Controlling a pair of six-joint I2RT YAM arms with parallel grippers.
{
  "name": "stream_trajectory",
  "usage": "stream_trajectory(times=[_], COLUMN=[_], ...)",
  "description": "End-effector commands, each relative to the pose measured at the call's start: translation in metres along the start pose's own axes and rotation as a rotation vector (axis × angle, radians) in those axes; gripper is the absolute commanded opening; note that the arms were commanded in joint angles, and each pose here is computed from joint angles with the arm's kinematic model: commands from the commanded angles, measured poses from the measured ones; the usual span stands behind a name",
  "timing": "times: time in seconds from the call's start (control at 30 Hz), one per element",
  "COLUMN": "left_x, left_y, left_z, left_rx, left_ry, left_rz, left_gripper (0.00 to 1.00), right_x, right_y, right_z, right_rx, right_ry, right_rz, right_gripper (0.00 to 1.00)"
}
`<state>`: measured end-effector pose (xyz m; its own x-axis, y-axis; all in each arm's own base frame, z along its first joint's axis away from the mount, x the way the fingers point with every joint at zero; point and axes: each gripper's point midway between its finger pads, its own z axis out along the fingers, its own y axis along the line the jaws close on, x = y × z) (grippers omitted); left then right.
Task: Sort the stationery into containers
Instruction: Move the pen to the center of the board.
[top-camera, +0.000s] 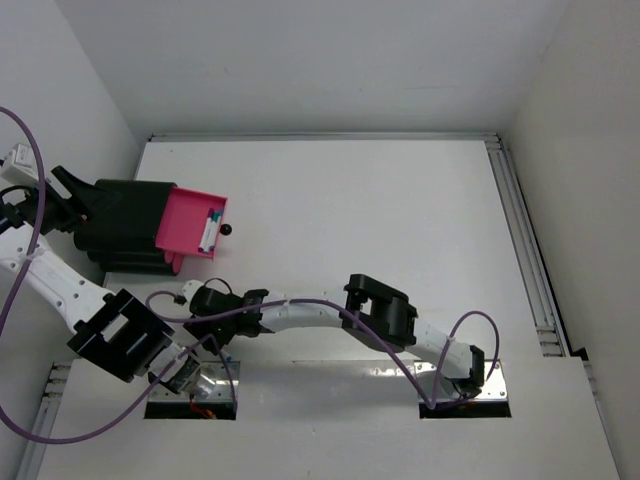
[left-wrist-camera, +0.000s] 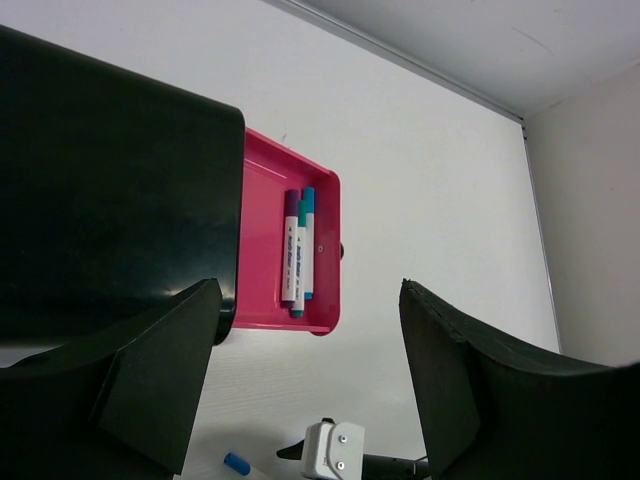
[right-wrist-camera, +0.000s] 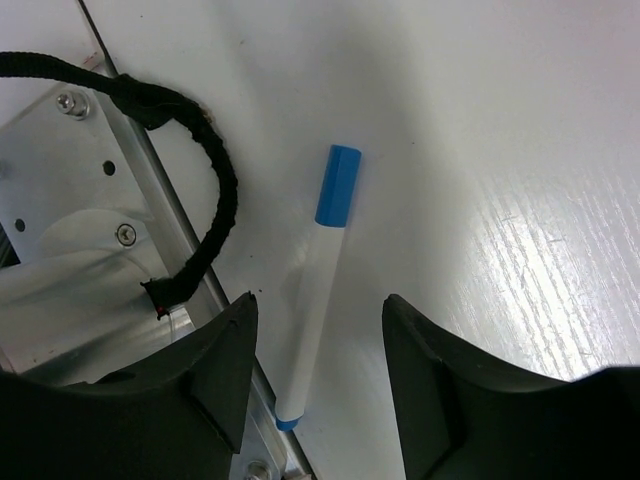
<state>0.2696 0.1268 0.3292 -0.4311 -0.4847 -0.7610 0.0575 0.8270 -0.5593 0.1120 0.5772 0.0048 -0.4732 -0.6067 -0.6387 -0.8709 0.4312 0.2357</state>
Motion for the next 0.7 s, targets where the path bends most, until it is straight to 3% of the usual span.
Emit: stream_trajectory(times=[0.0,0.4,0.67], left_x=[-0.011,-0.029,-0.042], left_y=[-0.001,0.005,0.01], left_z=[-0.005,-0.002,-0.003], left_rx=[-0.005,-0.01,-0.034], left_ry=[-0.03,-0.066,-0.088], left_rz=[0.05,0.044,0.062], left_gripper=[0.78,0.78,0.78], right_x=[0.005,0.036,0.057], right_y=[0.032,0.031,0.015], right_z=[-0.004,-0.006,-0.003], right_rx=[-0.055,0.001,0.056], right_ry=[-0.007,0.087,0.152], right_rz=[-0.052,-0.216,-0.315], right_gripper=[0.52,0.47,0.22])
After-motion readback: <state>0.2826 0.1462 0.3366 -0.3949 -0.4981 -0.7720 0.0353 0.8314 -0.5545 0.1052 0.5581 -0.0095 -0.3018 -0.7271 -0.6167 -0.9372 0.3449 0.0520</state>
